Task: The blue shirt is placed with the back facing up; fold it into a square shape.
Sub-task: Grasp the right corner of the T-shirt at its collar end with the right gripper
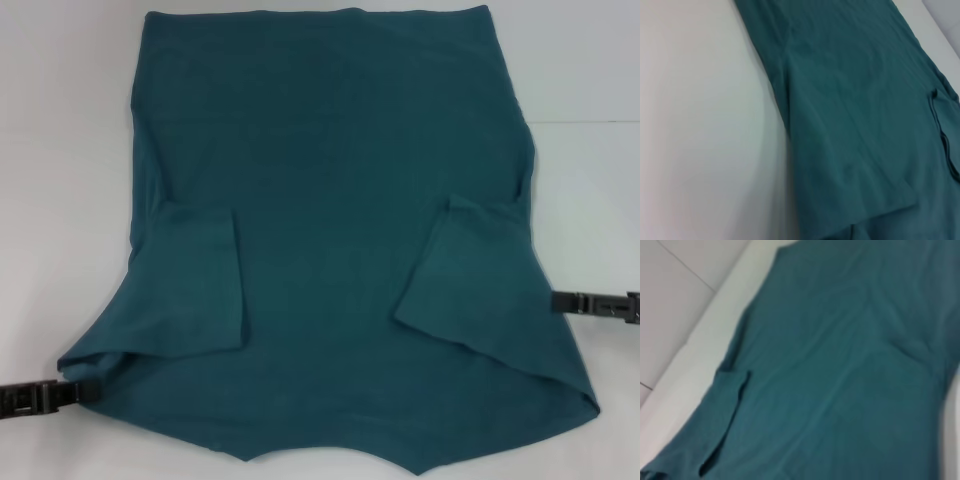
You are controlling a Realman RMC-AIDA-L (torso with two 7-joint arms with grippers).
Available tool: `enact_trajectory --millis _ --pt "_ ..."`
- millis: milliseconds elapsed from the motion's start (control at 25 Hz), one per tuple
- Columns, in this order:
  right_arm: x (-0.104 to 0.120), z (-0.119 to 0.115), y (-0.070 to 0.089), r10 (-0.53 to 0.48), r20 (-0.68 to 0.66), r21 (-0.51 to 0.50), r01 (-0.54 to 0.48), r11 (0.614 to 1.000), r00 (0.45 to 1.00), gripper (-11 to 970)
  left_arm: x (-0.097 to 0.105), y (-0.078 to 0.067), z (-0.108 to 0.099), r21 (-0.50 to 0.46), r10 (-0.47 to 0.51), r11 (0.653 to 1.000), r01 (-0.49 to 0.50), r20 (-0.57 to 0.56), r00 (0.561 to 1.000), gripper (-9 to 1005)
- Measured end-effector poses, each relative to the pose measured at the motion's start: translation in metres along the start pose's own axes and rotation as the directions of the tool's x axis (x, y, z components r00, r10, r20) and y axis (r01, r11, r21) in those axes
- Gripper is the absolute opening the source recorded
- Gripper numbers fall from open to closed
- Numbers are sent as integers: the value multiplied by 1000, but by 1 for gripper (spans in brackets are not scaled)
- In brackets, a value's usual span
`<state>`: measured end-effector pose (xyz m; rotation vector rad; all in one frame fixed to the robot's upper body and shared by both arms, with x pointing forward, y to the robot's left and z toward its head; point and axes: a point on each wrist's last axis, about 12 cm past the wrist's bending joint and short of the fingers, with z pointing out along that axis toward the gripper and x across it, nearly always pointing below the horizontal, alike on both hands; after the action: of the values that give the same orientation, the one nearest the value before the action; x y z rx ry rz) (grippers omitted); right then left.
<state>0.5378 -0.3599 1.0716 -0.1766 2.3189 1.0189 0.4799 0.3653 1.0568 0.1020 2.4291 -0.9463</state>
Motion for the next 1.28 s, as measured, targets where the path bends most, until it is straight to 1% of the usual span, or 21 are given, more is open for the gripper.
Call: enact_trajectory --millis 240,600,800,1040,1280 --pt "4 -1 -2 19 -53 23 -18 1000 998 927 -2 0 0 2 2 1000 -2 6 1000 13" --pt "1 15 4 -2 -134 33 7 999 991 926 -5 -2 2 6 13 1000 -13 7 1000 19" --pt "1 16 4 1 -135 37 4 999 991 926 -5 -2 2 6 16 1000 -17 7 1000 22" --pt "1 10 -1 12 -118 68 -4 998 993 926 -6 -2 1 5 16 1000 -16 11 1000 26" --pt "-1 17 -1 5 -119 82 4 997 993 926 -7 -2 1 5 18 1000 -18 12 1000 30"
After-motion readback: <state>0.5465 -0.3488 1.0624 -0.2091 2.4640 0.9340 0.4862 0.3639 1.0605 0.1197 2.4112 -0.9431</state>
